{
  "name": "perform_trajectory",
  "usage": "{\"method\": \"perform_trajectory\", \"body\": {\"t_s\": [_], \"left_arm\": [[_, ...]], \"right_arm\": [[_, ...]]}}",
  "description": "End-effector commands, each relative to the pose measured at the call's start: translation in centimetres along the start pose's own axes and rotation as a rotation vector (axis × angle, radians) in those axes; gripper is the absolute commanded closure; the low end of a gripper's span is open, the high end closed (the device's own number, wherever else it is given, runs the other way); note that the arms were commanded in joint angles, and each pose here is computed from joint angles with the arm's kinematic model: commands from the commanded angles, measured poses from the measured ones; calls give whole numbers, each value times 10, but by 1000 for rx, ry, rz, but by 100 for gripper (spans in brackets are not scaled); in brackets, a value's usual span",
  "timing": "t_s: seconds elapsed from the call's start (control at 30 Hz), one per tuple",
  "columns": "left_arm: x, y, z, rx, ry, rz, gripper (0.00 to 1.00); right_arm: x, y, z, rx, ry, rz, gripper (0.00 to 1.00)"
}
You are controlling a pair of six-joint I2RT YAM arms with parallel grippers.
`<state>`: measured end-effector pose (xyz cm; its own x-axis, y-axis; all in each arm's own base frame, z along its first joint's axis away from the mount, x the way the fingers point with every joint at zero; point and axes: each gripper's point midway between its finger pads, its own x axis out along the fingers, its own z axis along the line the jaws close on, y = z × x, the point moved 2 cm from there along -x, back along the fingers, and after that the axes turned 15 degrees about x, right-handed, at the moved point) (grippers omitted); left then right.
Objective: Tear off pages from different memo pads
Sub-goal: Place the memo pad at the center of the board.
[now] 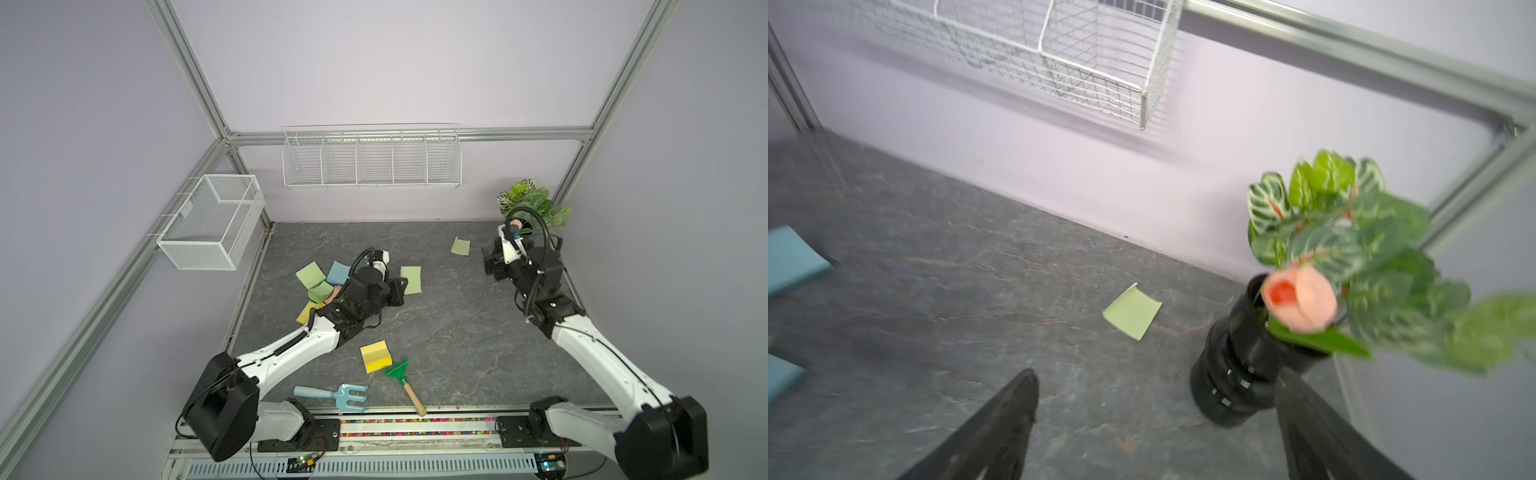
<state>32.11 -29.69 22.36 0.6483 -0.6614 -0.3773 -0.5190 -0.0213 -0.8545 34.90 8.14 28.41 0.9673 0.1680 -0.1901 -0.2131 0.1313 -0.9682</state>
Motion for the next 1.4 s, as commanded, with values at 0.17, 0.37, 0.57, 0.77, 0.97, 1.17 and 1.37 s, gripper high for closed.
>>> {"method": "perform_trajectory", "body": {"t_s": [0.17,0.37,0.57,0.77,0.97,1.17,1.37], "left_arm": [[120,-24,20,-27,208,81,88],[192,-29,46,-108,261,124,88],[239,-13,62,-119,235,220,87],[261,1,76,-151,203,243,87],[272,9,92,-210,196,243,85],[279,22,104,-205,145,306,73],[267,18,130,-190,43,329,39]], "right_arm": [[-45,57,-10,379,-19,40,11],[-44,70,-12,462,-21,30,11],[-36,79,-6,480,-33,79,11],[-34,81,0,459,-39,112,11],[-37,81,1,437,-37,104,11],[-38,83,2,418,-29,112,11],[-36,87,4,406,-31,127,11]]}}
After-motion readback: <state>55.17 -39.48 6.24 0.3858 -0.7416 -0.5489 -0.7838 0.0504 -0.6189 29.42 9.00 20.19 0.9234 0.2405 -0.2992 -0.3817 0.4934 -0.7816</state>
